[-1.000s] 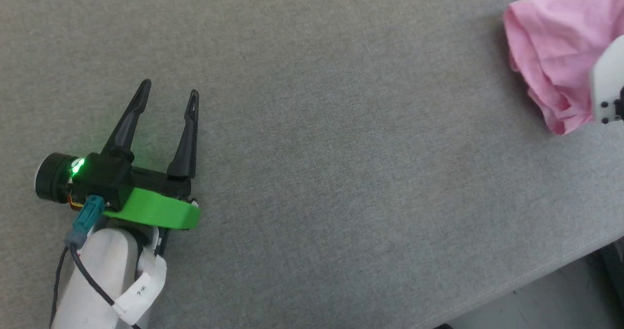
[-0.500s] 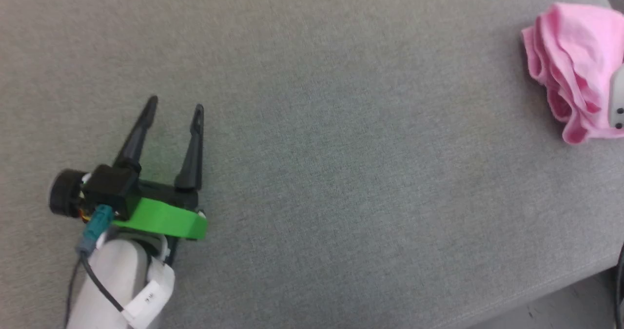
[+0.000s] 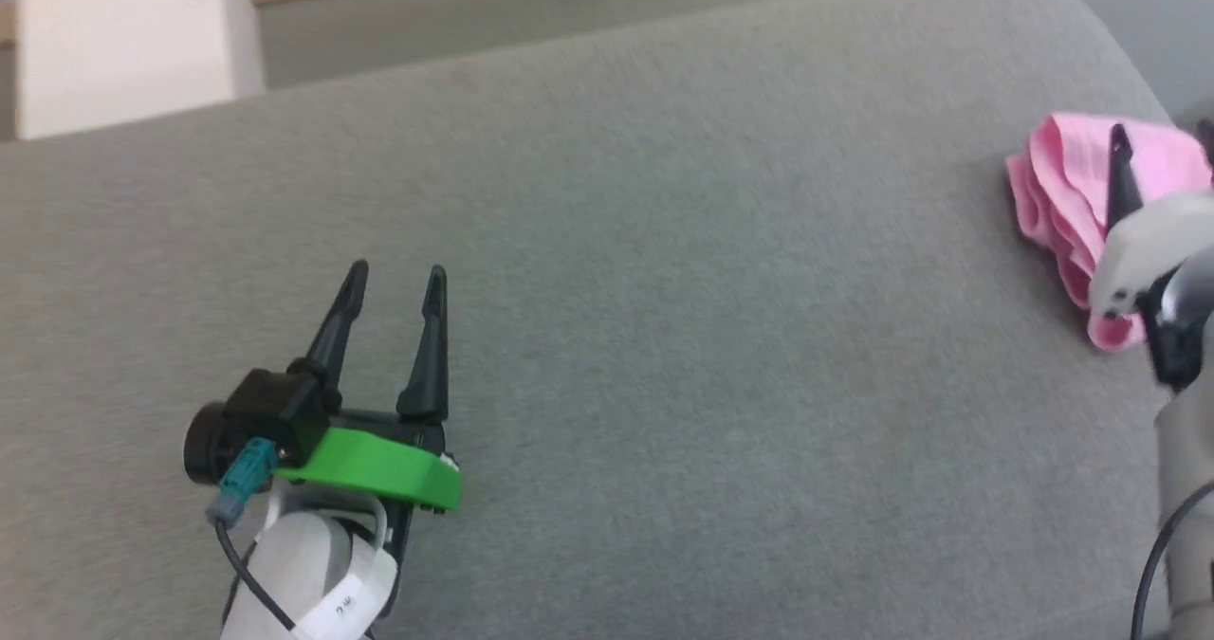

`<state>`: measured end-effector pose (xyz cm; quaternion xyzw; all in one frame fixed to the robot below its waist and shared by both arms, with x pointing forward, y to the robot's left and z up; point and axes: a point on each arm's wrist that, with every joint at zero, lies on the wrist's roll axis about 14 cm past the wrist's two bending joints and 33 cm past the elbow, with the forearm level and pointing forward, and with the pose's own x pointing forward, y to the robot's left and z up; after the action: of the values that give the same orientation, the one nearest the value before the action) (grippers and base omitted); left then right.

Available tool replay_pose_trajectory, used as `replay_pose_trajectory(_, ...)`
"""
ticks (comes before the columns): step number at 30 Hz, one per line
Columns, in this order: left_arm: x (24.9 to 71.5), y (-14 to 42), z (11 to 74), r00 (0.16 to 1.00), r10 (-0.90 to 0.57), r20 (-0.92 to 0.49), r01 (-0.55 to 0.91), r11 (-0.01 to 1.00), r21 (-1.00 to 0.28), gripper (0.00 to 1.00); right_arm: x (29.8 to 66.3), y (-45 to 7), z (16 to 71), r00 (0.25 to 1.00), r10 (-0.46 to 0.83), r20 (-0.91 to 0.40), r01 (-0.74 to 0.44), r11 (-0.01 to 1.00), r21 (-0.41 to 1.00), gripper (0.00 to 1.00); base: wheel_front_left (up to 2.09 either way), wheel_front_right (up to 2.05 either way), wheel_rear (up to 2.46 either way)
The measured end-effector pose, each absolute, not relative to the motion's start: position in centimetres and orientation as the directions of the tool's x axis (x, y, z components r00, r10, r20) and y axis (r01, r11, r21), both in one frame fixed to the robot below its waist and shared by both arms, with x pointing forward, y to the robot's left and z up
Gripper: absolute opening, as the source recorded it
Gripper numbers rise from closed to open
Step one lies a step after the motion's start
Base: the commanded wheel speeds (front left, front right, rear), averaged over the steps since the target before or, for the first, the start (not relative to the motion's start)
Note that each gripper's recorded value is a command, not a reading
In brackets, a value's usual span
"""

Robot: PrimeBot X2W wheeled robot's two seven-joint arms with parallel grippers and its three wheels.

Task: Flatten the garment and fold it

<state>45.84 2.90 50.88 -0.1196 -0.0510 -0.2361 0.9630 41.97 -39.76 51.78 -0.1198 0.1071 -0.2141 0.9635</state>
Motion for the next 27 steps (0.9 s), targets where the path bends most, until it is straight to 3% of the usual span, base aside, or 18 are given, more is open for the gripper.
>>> replay_pose_trajectory(7, 44.0, 5.5, 52.0, 0.914, -0.374, 0.157, 0.4, 0.895, -0.196, 1.0, 42.6, -33.8, 53.1, 0.956, -0.292, 0.024, 0.293, 0.949, -0.114, 1.0, 0.0, 0.0, 0.0)
replay_pose_trajectory(15, 41.8, 9.2, 52.9, 0.946, -0.28, 0.163, 0.309, 0.933, -0.186, 1.0, 41.6, -27.0, 52.7, 0.983, -0.149, 0.107, 0.151, 0.988, -0.016, 1.0, 0.0, 0.0, 0.0)
replay_pose_trajectory(27, 39.3, 13.2, 53.8, 0.971, -0.159, 0.178, 0.191, 0.965, -0.181, 1.0, 38.5, -21.4, 55.5, 0.974, -0.021, 0.225, 0.028, 0.999, -0.028, 1.0, 0.0, 0.0, 0.0)
